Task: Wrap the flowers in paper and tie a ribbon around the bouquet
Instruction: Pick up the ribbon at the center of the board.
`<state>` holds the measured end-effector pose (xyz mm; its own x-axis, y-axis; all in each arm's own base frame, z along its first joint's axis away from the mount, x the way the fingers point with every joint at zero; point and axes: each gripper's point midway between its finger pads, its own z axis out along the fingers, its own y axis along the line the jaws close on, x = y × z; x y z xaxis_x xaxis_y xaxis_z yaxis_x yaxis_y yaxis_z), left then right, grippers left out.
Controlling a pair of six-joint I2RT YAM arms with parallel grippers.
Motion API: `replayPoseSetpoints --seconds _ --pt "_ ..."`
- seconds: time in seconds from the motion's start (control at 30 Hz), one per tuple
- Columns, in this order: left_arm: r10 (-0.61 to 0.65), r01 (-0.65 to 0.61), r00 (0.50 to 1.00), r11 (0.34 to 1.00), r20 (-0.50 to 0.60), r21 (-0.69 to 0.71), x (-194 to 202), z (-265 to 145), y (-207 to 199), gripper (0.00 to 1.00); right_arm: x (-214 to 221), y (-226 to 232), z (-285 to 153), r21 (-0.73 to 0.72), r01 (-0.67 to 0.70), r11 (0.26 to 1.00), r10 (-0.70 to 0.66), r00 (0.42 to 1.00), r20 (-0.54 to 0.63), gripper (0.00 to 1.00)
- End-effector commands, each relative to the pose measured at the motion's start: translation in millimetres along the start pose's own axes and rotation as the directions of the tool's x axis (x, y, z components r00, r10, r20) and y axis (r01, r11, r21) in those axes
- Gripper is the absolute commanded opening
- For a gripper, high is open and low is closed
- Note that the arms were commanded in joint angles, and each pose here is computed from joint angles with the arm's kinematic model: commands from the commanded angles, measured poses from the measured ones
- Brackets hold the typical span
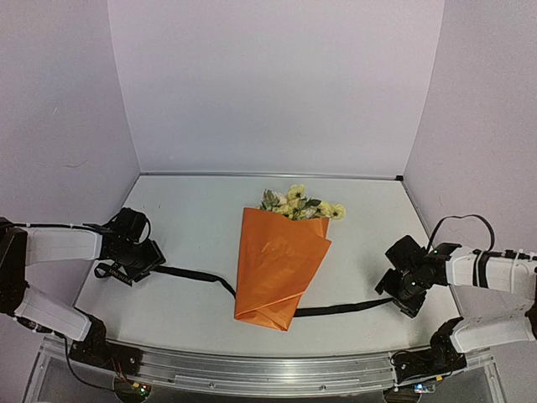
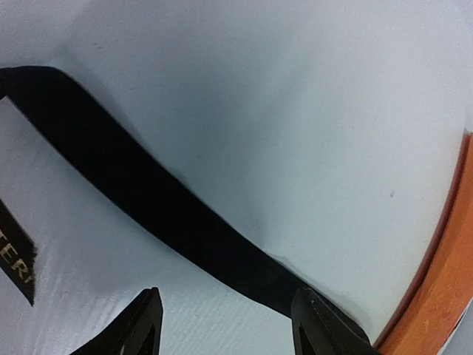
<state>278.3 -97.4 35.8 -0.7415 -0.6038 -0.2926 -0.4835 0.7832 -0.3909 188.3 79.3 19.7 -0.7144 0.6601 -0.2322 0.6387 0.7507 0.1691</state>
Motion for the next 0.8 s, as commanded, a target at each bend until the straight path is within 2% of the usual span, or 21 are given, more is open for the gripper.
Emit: replayPoseSetpoints --seconds 0.0,0.23,0.47,0.57,0.77 --pt "-0.109 0.109 0.994 0.994 0.017 -0.028 -12.5 6.2 17.3 0.63 -8.1 14.4 6.9 -0.055 -0.017 0.998 0.017 1.0 0.003 0.81" --pt "-0.237 0.251 0.963 0.961 0.128 -0.115 -52.8 6.0 48.5 0.65 -4.6 12.4 17.0 -0.044 -0.021 0.999 0.02 0.999 -0.033 0.79" --pt "-0.268 0.305 0.939 0.938 0.217 -0.162 -97.3 7.5 54.3 0.63 -0.3 0.8 27.8 -0.027 -0.045 0.999 0.044 0.998 -0.042 0.76" --pt "-0.288 0.338 0.929 0.916 0.234 -0.217 -102.4 11.5 66.4 0.57 -0.4 -1.8 31.9 -0.022 -0.062 0.998 0.061 0.997 -0.043 0.74" --pt "-0.319 0.381 0.916 0.882 0.245 -0.277 -99.0 23.1 81.8 0.56 -1.4 -4.8 34.3 -0.021 -0.079 0.997 0.078 0.996 -0.041 0.7"
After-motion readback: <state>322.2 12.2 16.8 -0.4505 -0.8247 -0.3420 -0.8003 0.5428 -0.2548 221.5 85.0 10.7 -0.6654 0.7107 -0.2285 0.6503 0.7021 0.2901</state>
